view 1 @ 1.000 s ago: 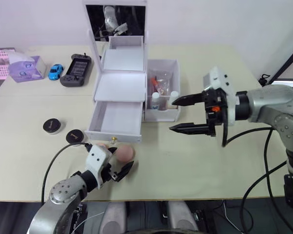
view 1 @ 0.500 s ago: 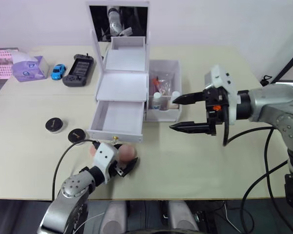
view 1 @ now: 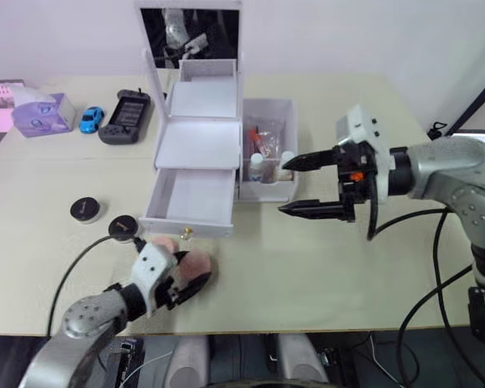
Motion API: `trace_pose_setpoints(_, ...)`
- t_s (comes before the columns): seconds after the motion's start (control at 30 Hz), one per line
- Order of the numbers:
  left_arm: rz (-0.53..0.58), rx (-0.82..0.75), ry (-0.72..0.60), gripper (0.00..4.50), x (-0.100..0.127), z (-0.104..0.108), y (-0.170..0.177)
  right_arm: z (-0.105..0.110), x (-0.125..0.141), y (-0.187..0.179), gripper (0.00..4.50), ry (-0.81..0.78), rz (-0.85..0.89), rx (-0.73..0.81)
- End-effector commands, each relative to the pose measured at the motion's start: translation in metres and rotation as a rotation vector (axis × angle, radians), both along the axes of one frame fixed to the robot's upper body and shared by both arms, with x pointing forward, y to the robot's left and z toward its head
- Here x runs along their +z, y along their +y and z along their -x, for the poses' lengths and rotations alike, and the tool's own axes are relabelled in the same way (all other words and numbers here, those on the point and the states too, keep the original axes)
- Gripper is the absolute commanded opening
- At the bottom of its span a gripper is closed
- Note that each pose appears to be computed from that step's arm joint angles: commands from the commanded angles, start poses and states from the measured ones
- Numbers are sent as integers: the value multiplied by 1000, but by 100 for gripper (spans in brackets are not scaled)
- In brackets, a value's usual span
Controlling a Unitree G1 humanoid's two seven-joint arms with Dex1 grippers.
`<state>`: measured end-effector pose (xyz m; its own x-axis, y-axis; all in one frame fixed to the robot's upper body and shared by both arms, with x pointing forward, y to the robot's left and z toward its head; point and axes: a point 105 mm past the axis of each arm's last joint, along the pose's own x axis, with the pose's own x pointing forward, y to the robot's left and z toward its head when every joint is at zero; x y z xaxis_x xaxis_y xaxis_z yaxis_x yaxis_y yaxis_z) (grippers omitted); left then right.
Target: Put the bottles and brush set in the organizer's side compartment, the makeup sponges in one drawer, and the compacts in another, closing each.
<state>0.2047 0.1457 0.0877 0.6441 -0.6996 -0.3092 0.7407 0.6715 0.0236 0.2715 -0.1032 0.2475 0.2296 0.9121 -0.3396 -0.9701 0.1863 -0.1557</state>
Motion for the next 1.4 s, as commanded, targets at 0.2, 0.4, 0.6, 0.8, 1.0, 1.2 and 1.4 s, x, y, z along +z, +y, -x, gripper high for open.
trace_pose_setpoints(0.2, 79, -95, -35, 270, 57, 35, 31, 8, 14, 4, 450, -14, -37, 158)
trace_pose_setpoints(0.4, 139, -34, -9, 270, 104, 42, 84, 7, 10, -14, 450, 16, 8, 183)
trace_pose_setpoints(0.6, 98, -47, -68, 270, 155, 11, 96, 3, 12, -25, 450, -8, 20, 131)
trace_pose_setpoints(0.8, -12, -91, -131, 270, 182, -36, 78, 8, 17, -26, 450, -42, 2, 47)
trace_pose_setpoints(1.0, -155, -241, -110, 270, 171, -61, 56, 23, 19, -30, 450, -46, -22, -9)
trace_pose_setpoints(1.2, -230, -349, -96, 270, 147, -85, 43, 32, 23, -29, 450, -55, -41, -74)
trace_pose_setpoints(1.4, -254, -356, -100, 270, 130, -107, 36, 38, 20, -35, 450, -53, -34, -138)
